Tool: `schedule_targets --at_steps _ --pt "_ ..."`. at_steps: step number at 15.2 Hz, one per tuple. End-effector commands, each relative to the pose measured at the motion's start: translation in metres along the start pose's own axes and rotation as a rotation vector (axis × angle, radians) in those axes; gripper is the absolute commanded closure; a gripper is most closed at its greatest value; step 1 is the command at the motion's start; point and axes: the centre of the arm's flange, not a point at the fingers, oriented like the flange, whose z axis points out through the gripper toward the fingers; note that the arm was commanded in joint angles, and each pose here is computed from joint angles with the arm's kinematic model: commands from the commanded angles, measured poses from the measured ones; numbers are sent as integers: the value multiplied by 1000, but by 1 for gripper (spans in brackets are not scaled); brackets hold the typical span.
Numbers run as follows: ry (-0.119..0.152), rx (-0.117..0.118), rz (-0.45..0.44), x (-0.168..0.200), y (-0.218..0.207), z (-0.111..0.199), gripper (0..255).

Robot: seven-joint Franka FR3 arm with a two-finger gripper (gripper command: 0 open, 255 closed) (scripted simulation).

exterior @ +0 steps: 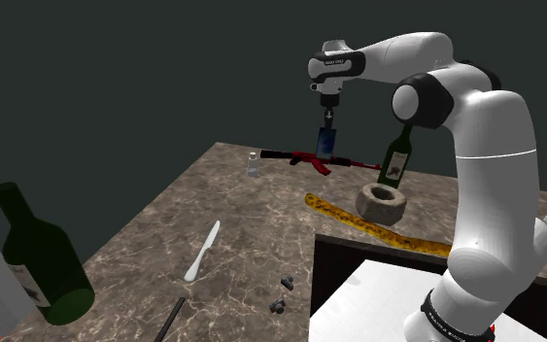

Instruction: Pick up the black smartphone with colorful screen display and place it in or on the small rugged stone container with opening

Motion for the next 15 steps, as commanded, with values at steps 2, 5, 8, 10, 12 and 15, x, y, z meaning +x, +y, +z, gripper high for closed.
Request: schedule_targets --at_steps 2,5,8,10,12,15 --pt "0 0 0 -2 0 -15 255" --pt "0 0 0 -4 0 -31 255" --pt "0 0 0 -6 0 -46 255" --pt "0 0 0 -7 0 -57 255" --pt "0 0 0 -8 0 -67 255" --pt "0 0 0 -19 -8 -76 255"
